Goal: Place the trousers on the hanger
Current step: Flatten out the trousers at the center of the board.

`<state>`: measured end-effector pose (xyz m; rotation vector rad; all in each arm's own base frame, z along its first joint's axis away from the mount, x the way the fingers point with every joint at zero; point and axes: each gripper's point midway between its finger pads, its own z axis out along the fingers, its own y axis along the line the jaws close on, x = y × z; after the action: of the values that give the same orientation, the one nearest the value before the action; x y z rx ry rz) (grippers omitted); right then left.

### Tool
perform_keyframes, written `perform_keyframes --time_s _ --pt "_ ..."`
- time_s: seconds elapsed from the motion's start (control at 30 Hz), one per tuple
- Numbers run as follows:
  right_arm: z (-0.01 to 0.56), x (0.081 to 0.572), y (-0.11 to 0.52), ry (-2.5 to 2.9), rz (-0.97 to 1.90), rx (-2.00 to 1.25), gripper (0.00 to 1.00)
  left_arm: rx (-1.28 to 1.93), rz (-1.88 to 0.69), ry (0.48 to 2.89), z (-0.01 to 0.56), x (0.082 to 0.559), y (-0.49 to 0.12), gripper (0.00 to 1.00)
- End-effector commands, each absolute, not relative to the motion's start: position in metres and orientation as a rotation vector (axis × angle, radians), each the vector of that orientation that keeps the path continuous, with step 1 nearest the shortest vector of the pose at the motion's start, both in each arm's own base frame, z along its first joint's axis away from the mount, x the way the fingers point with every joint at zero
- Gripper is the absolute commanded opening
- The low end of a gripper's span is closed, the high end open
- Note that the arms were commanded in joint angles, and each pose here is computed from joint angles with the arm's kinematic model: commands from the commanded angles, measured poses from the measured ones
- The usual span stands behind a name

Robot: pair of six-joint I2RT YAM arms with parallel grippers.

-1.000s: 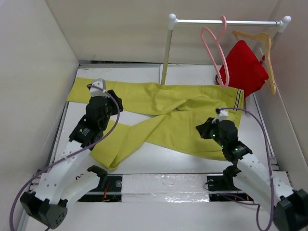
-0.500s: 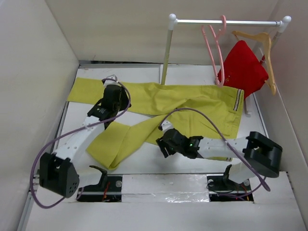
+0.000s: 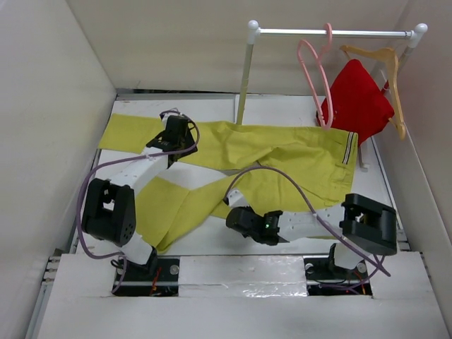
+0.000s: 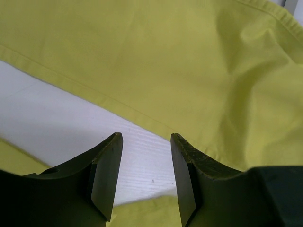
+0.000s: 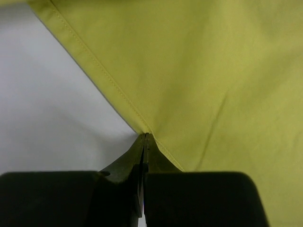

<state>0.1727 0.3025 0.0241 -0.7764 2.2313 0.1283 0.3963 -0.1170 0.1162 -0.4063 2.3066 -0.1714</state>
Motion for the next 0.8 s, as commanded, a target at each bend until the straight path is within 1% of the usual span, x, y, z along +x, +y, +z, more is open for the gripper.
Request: perform_keyframes --time_s 0.0,0.13,0.2,0.23,0.27,0.3,0.33,0.37,0.4,0.47,0.5,0.53,0.57,0.6,0.63,0.67,0.7,0.73,0.77 --pt "0.025 0.132 0.292 2.269 0.193 -0.839 0.00 -0.459 -0.173 2.230 0.135 0.423 -0.107 0.43" --pt "0.037 0.104 0.295 2.303 0.389 -0.836 0.00 -0.488 -0.185 2.242 0.128 0.430 -0.098 0.42" --pt "0.034 0.097 0.288 2.326 0.409 -0.824 0.00 -0.486 -0.175 2.242 0.129 0.429 -0.097 0.42" --pt "0.035 0.095 0.287 2.336 0.427 -0.800 0.00 -0.484 -0.180 2.228 0.136 0.428 -0.096 0.39" --pt "0.039 0.095 0.286 2.327 0.447 -0.780 0.04 -0.476 -0.194 2.222 0.140 0.427 -0.097 0.35" --pt "0.039 0.097 0.281 2.328 0.425 -0.760 0.15 -0.469 -0.216 2.212 0.146 0.425 -0.099 0.32" --pt "0.045 0.104 0.278 2.306 0.399 -0.722 0.30 -0.443 -0.248 2.181 0.162 0.422 -0.105 0.26" --pt "0.050 0.108 0.278 2.286 0.391 -0.720 0.57 -0.419 -0.248 2.173 0.167 0.417 -0.110 0.20" --pt "0.060 0.111 0.279 2.260 0.394 -0.714 0.66 -0.385 -0.237 2.177 0.171 0.409 -0.116 0.16" --pt "0.081 0.121 0.286 2.200 0.407 -0.717 0.76 -0.293 -0.214 2.167 0.183 0.389 -0.135 0.05" --pt "0.093 0.127 0.290 2.171 0.436 -0.700 0.76 -0.265 -0.187 2.202 0.179 0.376 -0.139 0.01" --pt "0.102 0.134 0.292 2.147 0.452 -0.699 0.73 -0.259 -0.149 2.184 0.186 0.367 -0.137 0.00" --pt "0.109 0.138 0.294 2.130 0.473 -0.692 0.45 -0.211 -0.131 2.206 0.177 0.352 -0.146 0.00" --pt "0.120 0.143 0.301 2.098 0.522 -0.675 0.28 -0.206 -0.095 2.230 0.172 0.340 -0.142 0.00" --pt "0.138 0.149 0.310 2.041 0.612 -0.661 0.04 -0.236 -0.075 2.245 0.165 0.326 -0.132 0.00" --pt "0.137 0.150 0.307 2.039 0.621 -0.678 0.00 -0.238 -0.091 2.249 0.163 0.320 -0.131 0.00" --pt "0.159 0.157 0.323 1.952 0.727 -0.627 0.00 -0.255 -0.089 2.261 0.159 0.313 -0.123 0.00" --pt "0.164 0.155 0.333 1.920 0.803 -0.646 0.00 -0.267 -0.158 2.256 0.166 0.306 -0.123 0.00" --pt "0.170 0.164 0.336 1.908 0.824 -0.624 0.00 -0.270 -0.182 2.288 0.156 0.297 -0.120 0.00"
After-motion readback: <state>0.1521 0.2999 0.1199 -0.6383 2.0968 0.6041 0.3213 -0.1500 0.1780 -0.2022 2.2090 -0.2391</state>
